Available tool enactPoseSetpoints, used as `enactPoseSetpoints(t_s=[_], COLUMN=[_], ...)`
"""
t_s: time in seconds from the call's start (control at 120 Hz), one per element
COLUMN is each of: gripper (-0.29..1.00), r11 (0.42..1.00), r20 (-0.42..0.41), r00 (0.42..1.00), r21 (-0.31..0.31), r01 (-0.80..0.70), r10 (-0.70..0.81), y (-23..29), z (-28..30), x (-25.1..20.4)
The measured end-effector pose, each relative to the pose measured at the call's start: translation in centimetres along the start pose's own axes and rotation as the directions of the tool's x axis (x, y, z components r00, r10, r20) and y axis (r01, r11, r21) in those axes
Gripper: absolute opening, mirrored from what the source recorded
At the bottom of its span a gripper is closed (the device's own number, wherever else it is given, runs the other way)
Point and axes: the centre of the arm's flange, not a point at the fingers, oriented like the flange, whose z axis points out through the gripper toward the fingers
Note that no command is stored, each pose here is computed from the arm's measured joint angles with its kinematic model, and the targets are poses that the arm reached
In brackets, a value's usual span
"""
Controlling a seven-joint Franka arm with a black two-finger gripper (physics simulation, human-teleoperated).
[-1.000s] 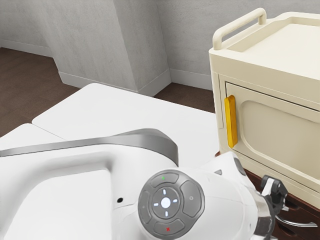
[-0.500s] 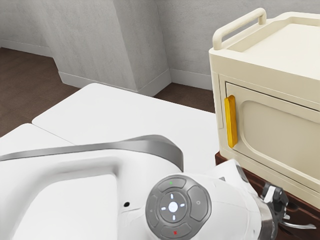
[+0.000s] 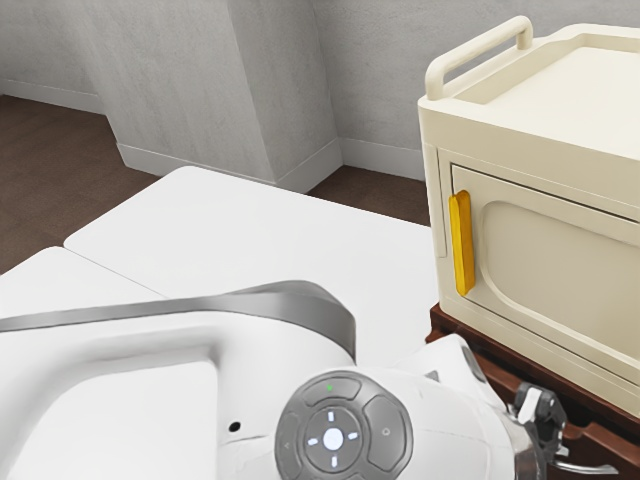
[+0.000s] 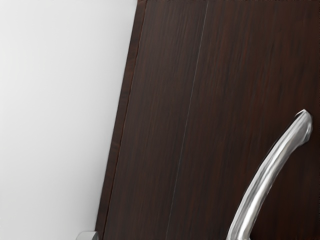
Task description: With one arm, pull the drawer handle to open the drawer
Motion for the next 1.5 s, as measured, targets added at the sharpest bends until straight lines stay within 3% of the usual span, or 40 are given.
enactPoseSetpoints(t_s=[0.308,0.858,1.5], gripper=[0.30,0.30,0.31], r11=[0.999,0.983,0.971], r20=[-0.034,-0.097,-0.131], r00=[0.999,0.989,0.983], r21=[0.028,0.132,0.183], r01=[0.034,0.126,0.152], r10=[-0.033,-0.113,-0.130], y=[-1.0,-3.2,-5.2], z=[-1.6,-4.9,-7.3], x=[-0.2,0.1,0.1])
